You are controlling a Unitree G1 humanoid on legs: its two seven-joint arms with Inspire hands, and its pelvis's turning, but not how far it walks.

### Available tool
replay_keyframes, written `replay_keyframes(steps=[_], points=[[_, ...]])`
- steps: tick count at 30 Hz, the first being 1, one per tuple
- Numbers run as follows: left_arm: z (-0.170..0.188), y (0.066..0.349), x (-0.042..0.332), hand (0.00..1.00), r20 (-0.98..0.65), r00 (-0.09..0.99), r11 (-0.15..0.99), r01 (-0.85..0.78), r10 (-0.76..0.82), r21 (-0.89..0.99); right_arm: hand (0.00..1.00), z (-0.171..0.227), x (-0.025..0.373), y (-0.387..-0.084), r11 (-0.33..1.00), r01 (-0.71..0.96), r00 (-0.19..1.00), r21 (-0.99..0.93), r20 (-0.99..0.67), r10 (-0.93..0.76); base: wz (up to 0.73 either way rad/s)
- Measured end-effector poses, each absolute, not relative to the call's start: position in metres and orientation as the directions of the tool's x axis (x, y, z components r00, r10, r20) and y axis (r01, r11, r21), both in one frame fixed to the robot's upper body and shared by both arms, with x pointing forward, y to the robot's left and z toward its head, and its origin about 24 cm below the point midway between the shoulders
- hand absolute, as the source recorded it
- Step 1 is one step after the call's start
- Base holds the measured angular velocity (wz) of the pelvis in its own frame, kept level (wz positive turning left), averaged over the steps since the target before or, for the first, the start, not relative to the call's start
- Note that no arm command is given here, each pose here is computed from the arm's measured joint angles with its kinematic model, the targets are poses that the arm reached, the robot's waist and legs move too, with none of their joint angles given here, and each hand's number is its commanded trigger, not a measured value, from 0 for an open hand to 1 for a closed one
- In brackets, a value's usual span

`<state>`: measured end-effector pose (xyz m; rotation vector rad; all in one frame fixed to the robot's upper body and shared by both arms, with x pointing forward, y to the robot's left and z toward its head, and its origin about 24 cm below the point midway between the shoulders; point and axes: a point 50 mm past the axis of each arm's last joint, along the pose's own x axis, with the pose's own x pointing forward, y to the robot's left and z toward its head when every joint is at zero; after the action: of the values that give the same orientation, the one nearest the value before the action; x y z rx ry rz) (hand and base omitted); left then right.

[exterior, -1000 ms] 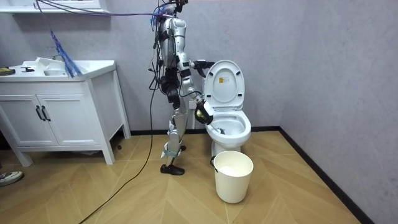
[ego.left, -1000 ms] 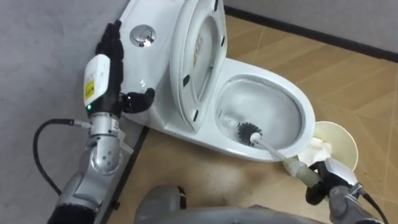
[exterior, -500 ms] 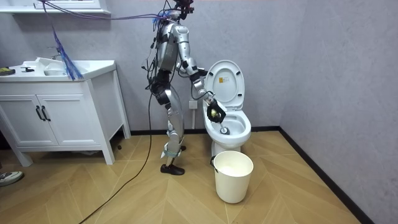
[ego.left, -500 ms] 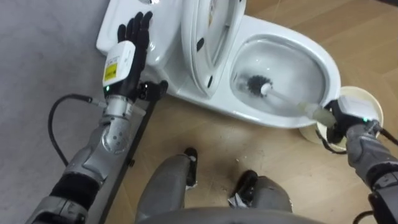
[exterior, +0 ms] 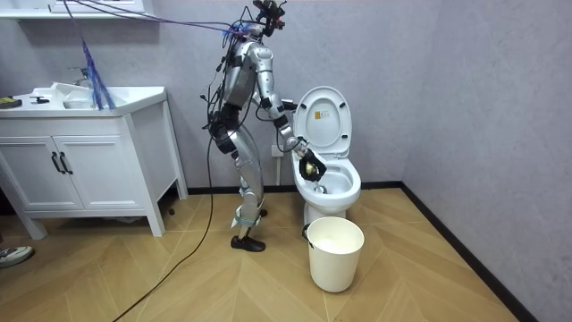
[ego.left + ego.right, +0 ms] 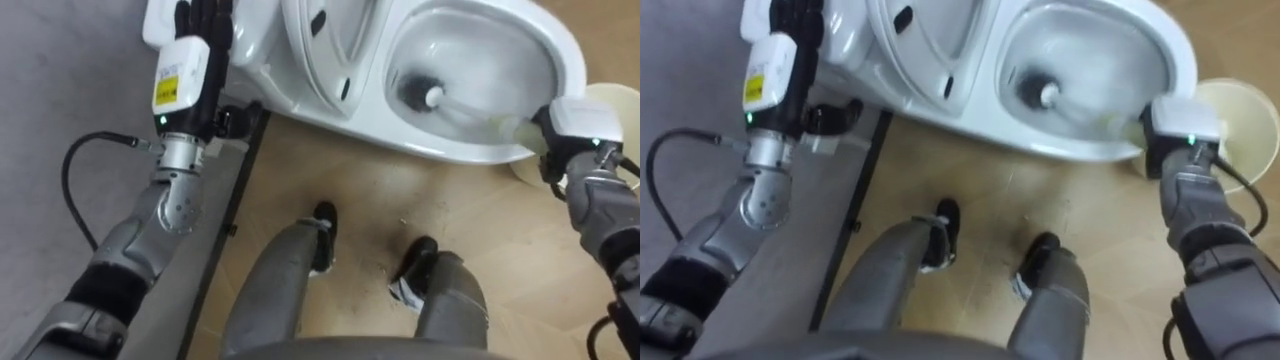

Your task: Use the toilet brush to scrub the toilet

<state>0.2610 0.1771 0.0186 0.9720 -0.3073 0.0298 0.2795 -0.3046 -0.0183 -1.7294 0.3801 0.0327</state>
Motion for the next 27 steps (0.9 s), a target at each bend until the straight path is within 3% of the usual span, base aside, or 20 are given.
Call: replay_keyframes(steps=[4, 20, 24, 27], points=[[0.023, 0.177, 0.262, 0.00, 0.306, 0.945, 0.551, -0.195, -0.117, 0.811, 1.00, -0.009, 0.287, -0.301, -0.241, -0.229, 0.963, -0.943, -0.183, -0.199, 0.02], [0.013, 0.179, 0.256, 0.00, 0.294, 0.951, 0.499, -0.212, -0.091, 0.840, 1.00, -0.012, 0.286, -0.276, -0.283, -0.205, 0.975, -0.937, -0.169, -0.145, -0.02], [0.012, 0.177, 0.255, 0.00, 0.286, 0.954, 0.491, -0.206, -0.092, 0.846, 1.00, -0.015, 0.282, -0.287, -0.121, -0.219, 0.952, -0.968, -0.185, -0.245, -0.03], [0.016, 0.176, 0.255, 0.00, 0.304, 0.950, 0.492, -0.229, -0.077, 0.840, 1.00, -0.013, 0.283, -0.295, 0.094, -0.169, 0.920, -0.981, -0.191, -0.342, 0.01]])
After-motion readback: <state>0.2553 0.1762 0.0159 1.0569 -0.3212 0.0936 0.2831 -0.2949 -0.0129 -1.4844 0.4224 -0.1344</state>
